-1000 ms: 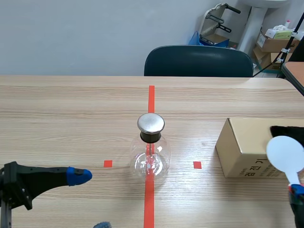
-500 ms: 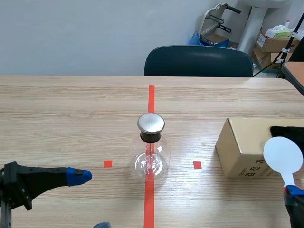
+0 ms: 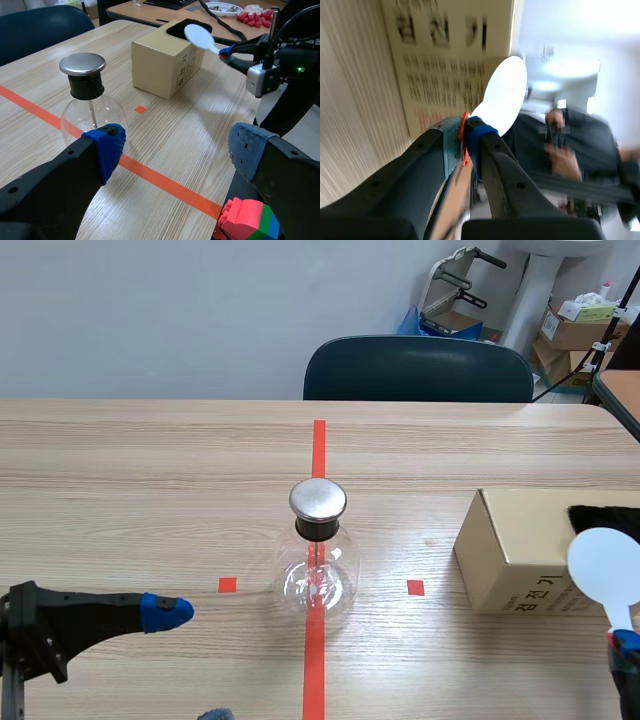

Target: Do the electroscope experiment

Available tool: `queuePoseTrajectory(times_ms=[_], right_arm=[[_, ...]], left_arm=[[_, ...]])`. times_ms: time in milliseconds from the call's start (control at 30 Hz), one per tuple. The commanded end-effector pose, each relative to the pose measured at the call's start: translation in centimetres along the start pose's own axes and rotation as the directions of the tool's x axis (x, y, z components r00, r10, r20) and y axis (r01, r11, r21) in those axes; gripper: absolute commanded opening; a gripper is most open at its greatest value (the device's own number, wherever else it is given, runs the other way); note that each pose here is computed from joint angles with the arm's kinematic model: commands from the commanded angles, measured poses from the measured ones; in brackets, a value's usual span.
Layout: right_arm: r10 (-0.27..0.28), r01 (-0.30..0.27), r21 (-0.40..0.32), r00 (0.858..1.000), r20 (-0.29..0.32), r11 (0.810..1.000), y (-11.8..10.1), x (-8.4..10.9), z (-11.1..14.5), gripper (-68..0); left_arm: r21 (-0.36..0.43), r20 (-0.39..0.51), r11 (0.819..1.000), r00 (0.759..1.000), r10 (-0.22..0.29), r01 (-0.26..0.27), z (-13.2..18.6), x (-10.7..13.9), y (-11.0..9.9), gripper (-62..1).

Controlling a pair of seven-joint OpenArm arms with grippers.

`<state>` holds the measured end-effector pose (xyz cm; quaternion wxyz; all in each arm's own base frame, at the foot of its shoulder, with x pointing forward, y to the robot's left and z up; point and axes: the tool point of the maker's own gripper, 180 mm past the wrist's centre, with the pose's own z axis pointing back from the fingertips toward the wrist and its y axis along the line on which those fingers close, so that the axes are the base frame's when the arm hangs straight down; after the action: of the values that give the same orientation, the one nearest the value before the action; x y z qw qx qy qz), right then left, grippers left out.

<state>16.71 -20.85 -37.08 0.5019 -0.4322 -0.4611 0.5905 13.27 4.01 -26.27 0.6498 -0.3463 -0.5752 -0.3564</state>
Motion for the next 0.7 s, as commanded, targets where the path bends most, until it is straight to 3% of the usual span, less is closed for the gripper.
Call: queuePoseTrajectory(times_ms=[0,100,200,267,333,433,500,667], right_arm=[[0.034,-0.035,-0.046,0.999,-0.022,0.998,-1.1,-0.8,-0.1,-65.8],[0.024,-0.031,-0.055,0.992,-0.12,0.998,-1.3,-2.6,0.1,-65.8],[0.017,-0.031,-0.055,0.97,-0.243,0.998,-1.3,-4.8,0.5,-65.8],[0.015,-0.031,-0.055,0.962,-0.272,0.998,-1.3,-5.4,0.6,-65.8],[0.019,-0.033,-0.054,0.971,-0.24,0.998,-1.3,-4.8,0.5,-65.8],[0.026,-0.033,-0.053,0.991,-0.134,0.998,-1.3,-2.9,0.1,-65.8],[0.028,-0.033,-0.053,0.995,-0.095,0.998,-1.2,-2.2,0.0,-65.8],[0.031,-0.036,-0.052,0.995,-0.095,0.998,-1.2,-2.2,0.0,-65.8]], left_arm=[[-0.007,0.041,1.0,0.999,0.013,-0.012,-0.3,1.0,-0.4,-15.7],[-0.007,0.041,1.0,0.999,0.013,-0.012,-0.3,1.0,-0.4,-15.7],[-0.007,0.041,1.0,0.999,0.013,-0.012,-0.3,1.0,-0.4,-15.7],[-0.007,0.041,1.0,0.999,0.013,-0.012,-0.3,1.0,-0.4,-15.7],[-0.007,0.041,1.0,0.999,0.013,-0.012,-0.3,1.0,-0.4,-15.7],[-0.007,0.041,1.0,0.999,0.012,-0.012,-0.3,1.0,-0.4,-15.7],[-0.007,0.041,1.0,0.999,0.012,-0.012,-0.3,1.0,-0.4,-15.7],[-0.007,0.041,1.0,0.999,0.012,-0.012,-0.3,1.0,-0.4,-15.7]])
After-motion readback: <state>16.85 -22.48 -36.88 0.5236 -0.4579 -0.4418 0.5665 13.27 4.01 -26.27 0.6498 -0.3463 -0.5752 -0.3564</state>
